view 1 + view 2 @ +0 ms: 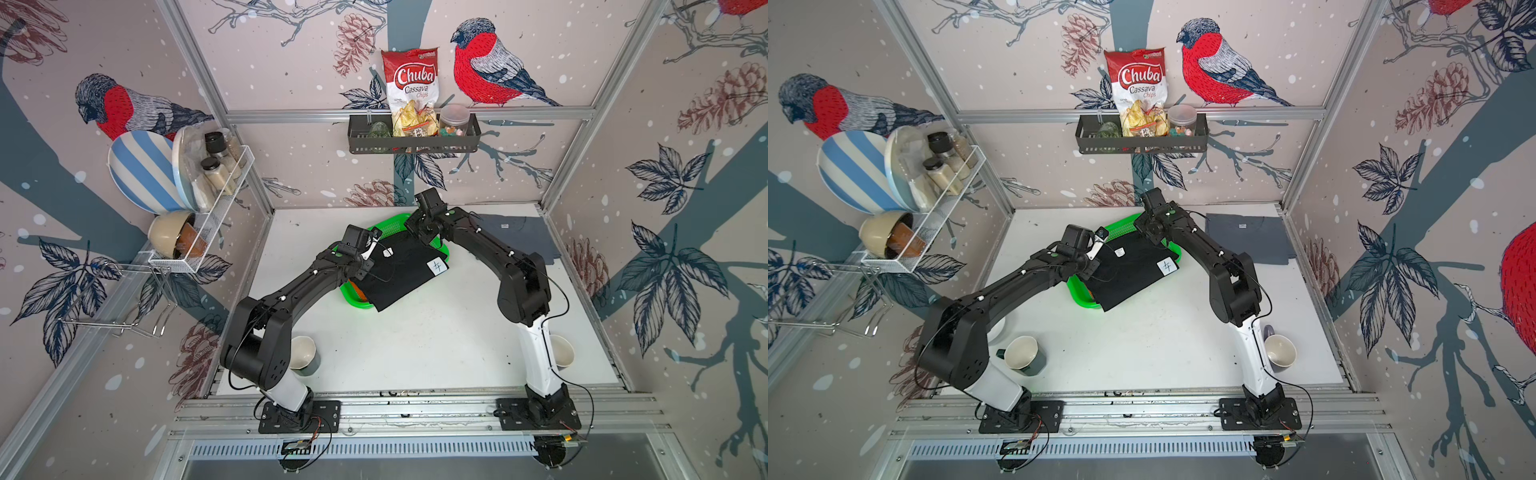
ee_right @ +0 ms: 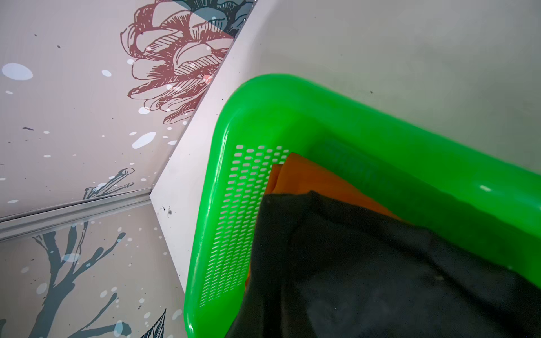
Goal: Put the folded t-shirts into the basket
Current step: Place the T-shirt in the bin.
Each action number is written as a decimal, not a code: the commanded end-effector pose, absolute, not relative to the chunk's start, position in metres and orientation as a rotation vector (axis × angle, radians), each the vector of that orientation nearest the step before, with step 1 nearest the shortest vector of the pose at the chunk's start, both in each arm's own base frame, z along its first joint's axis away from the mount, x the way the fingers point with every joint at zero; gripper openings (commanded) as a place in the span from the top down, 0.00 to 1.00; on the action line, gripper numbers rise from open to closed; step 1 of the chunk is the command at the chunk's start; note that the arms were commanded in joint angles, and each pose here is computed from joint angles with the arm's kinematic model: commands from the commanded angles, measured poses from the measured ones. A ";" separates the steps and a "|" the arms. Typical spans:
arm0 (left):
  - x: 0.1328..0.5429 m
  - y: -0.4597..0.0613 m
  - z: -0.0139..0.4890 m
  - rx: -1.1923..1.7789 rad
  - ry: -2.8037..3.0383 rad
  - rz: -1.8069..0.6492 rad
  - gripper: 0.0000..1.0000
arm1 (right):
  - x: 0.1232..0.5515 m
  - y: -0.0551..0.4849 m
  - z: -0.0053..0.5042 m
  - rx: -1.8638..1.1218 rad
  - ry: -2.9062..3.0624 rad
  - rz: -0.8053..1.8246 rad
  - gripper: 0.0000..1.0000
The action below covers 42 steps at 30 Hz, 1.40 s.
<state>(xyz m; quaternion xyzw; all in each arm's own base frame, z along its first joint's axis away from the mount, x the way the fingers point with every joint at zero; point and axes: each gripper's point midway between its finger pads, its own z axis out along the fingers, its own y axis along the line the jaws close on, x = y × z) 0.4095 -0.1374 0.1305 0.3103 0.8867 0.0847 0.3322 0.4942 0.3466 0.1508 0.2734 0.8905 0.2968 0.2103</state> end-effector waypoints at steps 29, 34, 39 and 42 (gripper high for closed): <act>0.429 -0.114 0.095 0.807 2.434 0.250 0.46 | 0.522 0.348 0.135 0.817 2.429 0.805 0.53; 0.435 -0.112 0.130 0.732 2.343 0.258 0.04 | 0.521 0.341 0.156 0.788 2.408 0.812 0.48; 0.430 -0.120 0.193 0.650 2.216 0.164 0.04 | 0.514 0.325 0.196 0.730 2.338 0.780 0.46; 0.422 -0.120 0.237 0.573 2.119 0.113 0.04 | 0.509 0.307 0.223 0.630 2.297 0.692 0.44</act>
